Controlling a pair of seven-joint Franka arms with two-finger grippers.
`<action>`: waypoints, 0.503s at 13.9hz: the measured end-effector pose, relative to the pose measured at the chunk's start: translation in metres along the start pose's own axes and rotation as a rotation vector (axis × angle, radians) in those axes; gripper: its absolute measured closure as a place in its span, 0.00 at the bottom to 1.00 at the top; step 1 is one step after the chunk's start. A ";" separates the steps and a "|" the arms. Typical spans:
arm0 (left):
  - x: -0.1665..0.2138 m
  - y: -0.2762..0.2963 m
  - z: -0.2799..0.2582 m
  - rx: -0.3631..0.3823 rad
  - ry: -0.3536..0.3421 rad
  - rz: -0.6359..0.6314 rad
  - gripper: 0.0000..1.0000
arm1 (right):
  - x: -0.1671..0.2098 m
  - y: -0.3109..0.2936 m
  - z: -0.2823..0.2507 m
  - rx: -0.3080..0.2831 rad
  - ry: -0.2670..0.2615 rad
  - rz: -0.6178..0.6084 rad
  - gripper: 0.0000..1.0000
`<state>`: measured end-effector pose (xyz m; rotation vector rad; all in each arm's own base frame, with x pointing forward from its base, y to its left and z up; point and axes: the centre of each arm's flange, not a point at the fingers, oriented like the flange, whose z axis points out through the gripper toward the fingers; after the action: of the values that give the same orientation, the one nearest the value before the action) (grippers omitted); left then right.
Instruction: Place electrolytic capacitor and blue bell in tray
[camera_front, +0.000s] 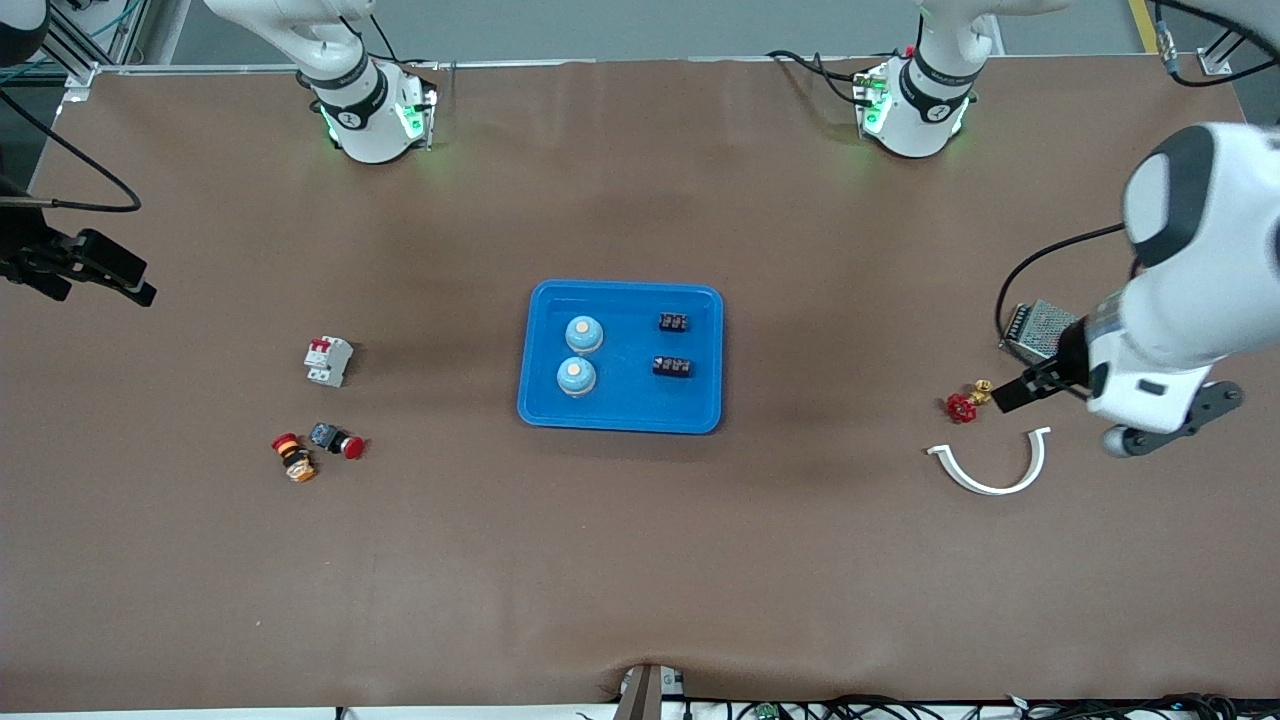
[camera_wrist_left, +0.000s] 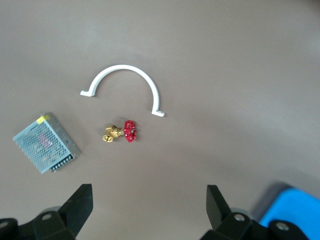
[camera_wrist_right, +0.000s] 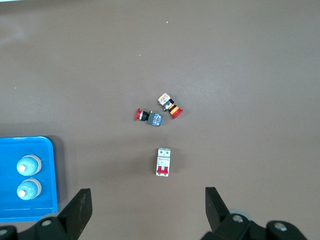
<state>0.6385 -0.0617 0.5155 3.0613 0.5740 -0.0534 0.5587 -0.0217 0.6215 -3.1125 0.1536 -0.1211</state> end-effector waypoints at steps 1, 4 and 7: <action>0.000 -0.013 -0.012 -0.017 -0.001 0.037 0.00 | 0.000 0.000 0.000 0.000 0.000 0.000 0.00; -0.012 -0.027 -0.040 -0.023 0.003 0.106 0.00 | 0.001 -0.002 -0.006 0.001 0.017 -0.004 0.00; -0.027 -0.023 -0.053 -0.017 -0.013 0.239 0.00 | 0.003 -0.002 -0.014 -0.002 0.033 -0.004 0.00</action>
<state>0.6064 -0.0479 0.5692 3.0851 0.2030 -0.0632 0.5605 -0.0204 0.6360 -3.1137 0.1482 -0.1721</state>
